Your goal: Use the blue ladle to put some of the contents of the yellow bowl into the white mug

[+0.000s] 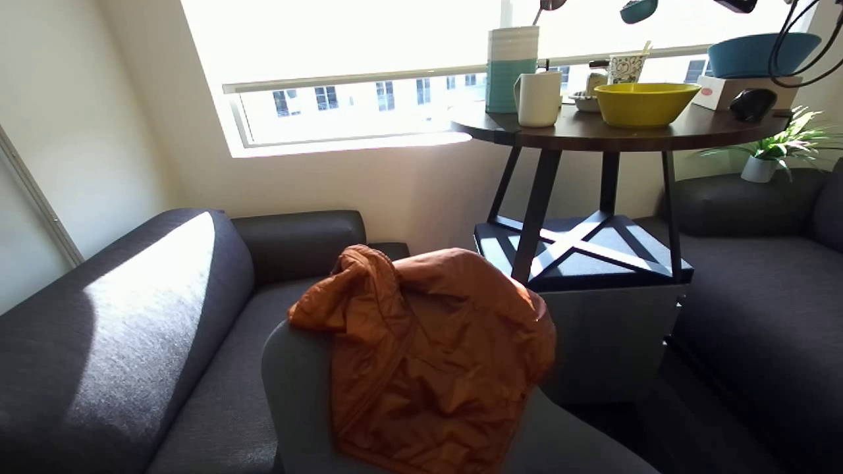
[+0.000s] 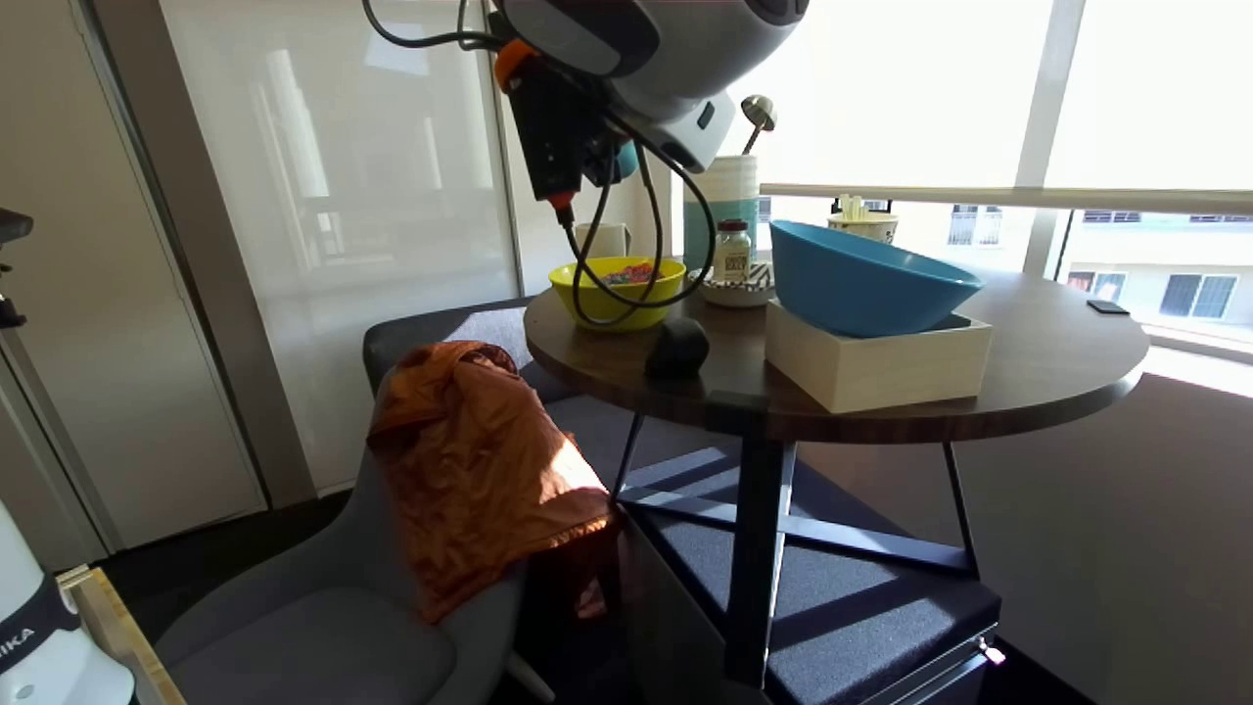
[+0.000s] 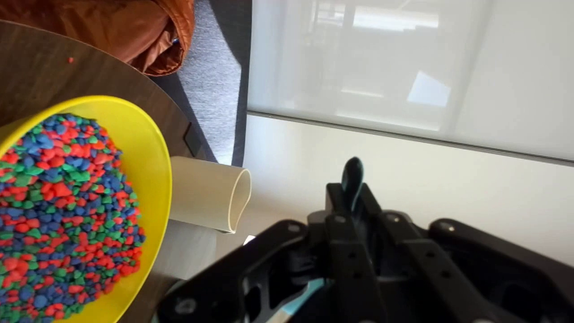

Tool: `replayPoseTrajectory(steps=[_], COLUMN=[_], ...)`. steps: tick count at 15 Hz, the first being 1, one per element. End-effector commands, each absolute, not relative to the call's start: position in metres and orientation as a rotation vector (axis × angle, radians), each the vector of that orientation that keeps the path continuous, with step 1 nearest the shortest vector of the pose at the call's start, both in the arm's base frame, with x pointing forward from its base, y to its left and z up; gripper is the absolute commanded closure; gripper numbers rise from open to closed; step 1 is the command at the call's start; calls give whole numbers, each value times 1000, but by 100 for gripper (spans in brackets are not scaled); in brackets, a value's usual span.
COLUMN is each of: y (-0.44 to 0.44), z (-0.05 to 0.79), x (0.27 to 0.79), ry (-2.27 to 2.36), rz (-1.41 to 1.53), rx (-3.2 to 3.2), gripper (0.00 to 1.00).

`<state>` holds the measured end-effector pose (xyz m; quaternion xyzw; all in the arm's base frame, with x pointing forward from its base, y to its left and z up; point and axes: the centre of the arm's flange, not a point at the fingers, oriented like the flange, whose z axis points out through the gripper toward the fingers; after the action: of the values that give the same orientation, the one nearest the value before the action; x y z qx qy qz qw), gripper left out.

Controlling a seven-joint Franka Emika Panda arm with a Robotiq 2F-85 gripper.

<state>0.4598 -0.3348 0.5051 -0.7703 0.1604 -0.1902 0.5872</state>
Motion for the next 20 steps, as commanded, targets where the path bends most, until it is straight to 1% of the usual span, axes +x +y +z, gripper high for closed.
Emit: replayPoseTrajectory(steps=[1,5,6,9,10,20], y=[-317,-294,-308,-296,-292,-262], z=[530,543,530,536,536,508], x=[467,477,472,478,480,532], ry=[353,275,308,279,278,385], rz=[-486,-478,-467,-461,-456,-403], rx=[-1785,-1827,-1810,-1814,-1815,-1881], gripper=[98,98,92,92,98,98])
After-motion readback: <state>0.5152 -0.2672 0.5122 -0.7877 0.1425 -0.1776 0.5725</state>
